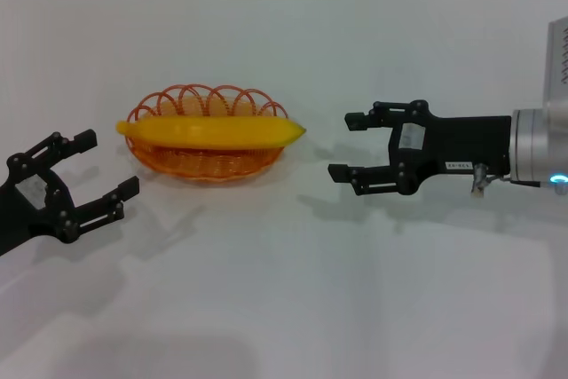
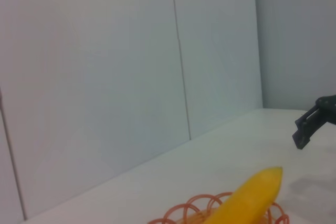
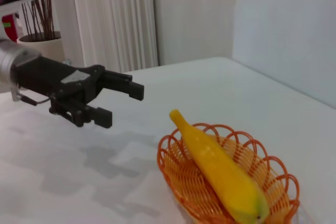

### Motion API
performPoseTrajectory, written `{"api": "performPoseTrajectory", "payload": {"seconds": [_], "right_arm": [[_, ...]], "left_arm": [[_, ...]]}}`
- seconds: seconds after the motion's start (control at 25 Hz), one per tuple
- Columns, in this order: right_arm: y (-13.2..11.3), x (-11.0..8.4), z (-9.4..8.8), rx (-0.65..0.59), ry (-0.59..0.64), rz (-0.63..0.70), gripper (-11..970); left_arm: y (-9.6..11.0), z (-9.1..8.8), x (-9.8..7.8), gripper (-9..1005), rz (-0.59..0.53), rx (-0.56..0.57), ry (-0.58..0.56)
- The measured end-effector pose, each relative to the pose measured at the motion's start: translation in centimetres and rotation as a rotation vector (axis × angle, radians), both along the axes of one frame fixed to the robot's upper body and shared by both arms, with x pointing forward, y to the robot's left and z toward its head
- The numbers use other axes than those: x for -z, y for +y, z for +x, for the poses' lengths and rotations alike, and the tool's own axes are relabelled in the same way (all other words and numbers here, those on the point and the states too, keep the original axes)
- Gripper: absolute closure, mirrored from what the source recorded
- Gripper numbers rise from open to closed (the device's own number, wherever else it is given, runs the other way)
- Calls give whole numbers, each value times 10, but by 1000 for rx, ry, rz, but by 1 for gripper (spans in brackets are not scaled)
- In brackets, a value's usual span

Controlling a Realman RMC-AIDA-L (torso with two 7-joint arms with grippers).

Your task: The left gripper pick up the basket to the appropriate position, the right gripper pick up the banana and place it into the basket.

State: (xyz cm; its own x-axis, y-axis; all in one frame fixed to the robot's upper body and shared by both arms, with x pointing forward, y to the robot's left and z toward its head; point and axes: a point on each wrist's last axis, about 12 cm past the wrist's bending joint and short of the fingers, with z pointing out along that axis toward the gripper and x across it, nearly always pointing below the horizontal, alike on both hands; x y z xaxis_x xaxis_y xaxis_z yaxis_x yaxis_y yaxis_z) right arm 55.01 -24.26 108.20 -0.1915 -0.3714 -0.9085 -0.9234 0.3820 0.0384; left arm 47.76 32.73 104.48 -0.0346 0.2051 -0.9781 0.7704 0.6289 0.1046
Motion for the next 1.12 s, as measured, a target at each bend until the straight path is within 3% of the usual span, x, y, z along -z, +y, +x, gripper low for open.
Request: {"api": "performPoseTrajectory", "payload": {"seconds": [0.48, 1.12], "right_arm": [[0, 3, -2, -2, 17, 6, 155], [2, 2, -1, -3, 15, 12, 155]], "left_arm": [[9, -3, 6, 136, 19, -34, 41], [6, 0, 8, 136, 29, -30, 45]]}}
